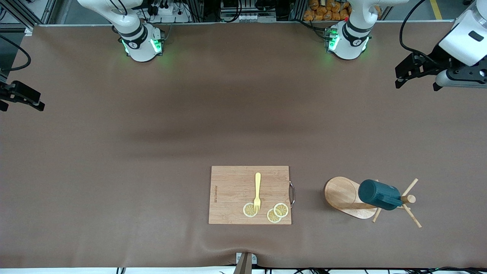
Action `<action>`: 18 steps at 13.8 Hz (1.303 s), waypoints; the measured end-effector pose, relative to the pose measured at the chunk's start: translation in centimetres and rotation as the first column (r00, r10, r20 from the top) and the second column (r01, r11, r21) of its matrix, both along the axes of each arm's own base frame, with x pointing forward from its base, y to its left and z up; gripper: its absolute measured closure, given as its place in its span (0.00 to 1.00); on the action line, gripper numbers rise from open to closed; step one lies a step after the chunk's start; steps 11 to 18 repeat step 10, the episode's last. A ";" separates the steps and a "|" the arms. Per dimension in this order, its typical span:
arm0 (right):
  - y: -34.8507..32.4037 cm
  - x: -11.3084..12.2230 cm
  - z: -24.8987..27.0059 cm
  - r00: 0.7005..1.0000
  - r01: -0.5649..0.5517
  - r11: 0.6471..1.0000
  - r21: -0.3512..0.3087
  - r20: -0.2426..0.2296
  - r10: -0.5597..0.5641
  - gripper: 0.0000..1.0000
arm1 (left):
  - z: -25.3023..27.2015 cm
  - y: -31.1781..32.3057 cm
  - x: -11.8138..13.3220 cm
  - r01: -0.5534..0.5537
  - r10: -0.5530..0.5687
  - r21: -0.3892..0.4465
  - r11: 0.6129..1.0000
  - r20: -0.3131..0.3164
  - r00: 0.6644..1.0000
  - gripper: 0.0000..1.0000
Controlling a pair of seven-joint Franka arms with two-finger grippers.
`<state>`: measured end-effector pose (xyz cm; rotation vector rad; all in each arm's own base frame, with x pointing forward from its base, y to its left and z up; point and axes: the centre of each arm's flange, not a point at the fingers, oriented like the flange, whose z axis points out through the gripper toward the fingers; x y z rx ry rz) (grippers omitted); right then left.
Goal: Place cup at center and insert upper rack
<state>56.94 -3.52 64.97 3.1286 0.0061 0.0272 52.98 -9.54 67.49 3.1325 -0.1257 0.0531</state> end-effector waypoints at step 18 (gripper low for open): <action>-1.0 -0.1 0.0 1.000 0.017 1.000 0.000 -0.001 -0.017 0.00 | 0.0 0.5 0.1 -0.009 0.009 0.000 1.000 -0.002 1.000 0.00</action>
